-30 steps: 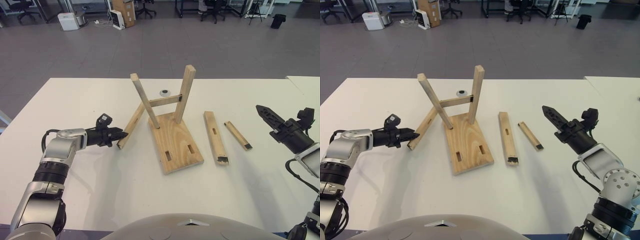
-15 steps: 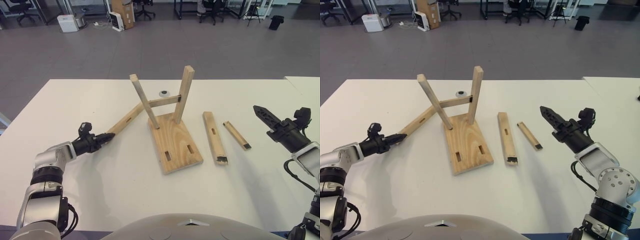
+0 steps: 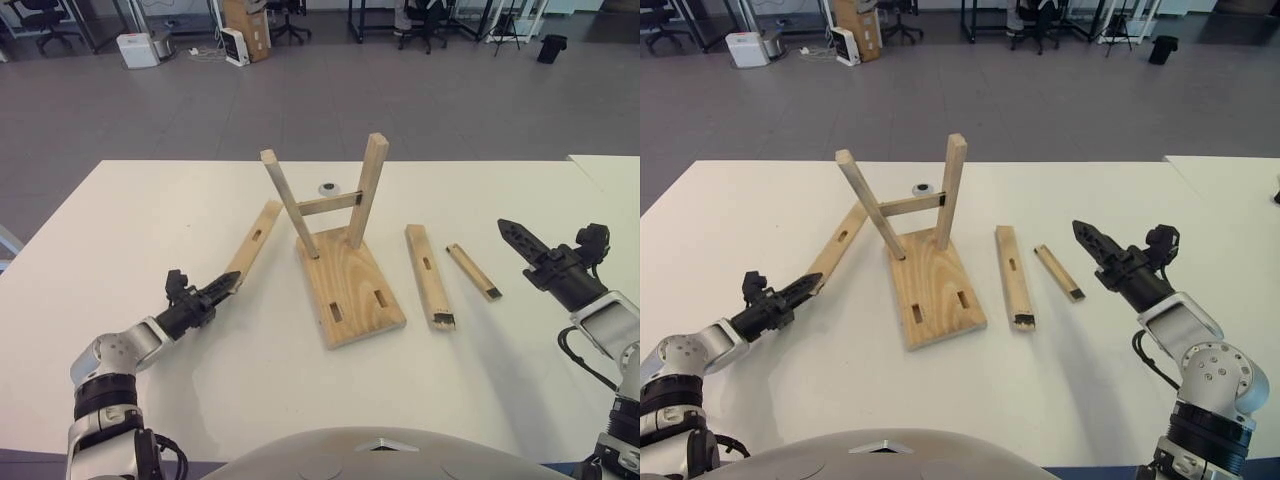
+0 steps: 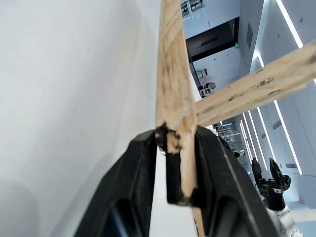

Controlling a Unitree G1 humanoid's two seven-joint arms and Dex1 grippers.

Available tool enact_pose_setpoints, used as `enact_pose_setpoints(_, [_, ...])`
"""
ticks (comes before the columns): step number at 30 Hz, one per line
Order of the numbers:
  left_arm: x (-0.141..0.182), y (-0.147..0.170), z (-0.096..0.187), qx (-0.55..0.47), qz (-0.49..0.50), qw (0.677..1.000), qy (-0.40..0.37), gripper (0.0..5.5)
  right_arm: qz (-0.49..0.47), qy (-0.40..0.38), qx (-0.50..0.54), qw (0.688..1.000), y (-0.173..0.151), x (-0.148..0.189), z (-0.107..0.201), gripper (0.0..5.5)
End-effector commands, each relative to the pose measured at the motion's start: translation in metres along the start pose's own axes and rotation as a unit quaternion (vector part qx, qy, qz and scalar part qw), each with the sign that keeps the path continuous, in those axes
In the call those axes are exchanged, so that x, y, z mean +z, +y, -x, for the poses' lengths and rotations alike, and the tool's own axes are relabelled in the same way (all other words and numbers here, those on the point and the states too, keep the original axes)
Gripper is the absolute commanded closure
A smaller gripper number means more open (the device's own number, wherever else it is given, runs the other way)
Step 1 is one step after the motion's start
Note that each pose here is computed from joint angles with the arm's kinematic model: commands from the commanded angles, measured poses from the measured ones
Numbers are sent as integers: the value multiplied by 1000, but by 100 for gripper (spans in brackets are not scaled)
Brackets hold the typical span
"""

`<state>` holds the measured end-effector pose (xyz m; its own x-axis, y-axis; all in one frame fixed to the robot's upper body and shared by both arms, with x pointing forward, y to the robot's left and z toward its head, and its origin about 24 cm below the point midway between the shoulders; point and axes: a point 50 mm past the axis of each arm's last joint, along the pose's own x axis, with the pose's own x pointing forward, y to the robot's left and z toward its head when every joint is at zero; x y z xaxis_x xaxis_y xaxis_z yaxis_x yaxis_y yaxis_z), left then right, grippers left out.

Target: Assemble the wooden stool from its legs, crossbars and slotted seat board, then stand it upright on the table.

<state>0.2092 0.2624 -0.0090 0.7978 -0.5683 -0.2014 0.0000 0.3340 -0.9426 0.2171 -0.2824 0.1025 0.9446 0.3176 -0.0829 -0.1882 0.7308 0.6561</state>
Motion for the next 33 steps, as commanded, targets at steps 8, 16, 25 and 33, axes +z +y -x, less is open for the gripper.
enact_pose_setpoints(8, [-89,42,57,200,73,963,166,287,15,6,-18,1000,1,-3,-1,225])
enact_pose_setpoints(16, [-112,11,122,164,97,938,288,287,10,1,-33,999,-2,-8,4,225])
enact_pose_setpoints(25, [-27,52,102,238,-181,929,220,287,209,32,-178,961,-29,-7,3,225])
enact_pose_setpoints(33, [-8,78,76,283,-216,934,8,287,347,165,-126,915,-52,-41,-36,225])
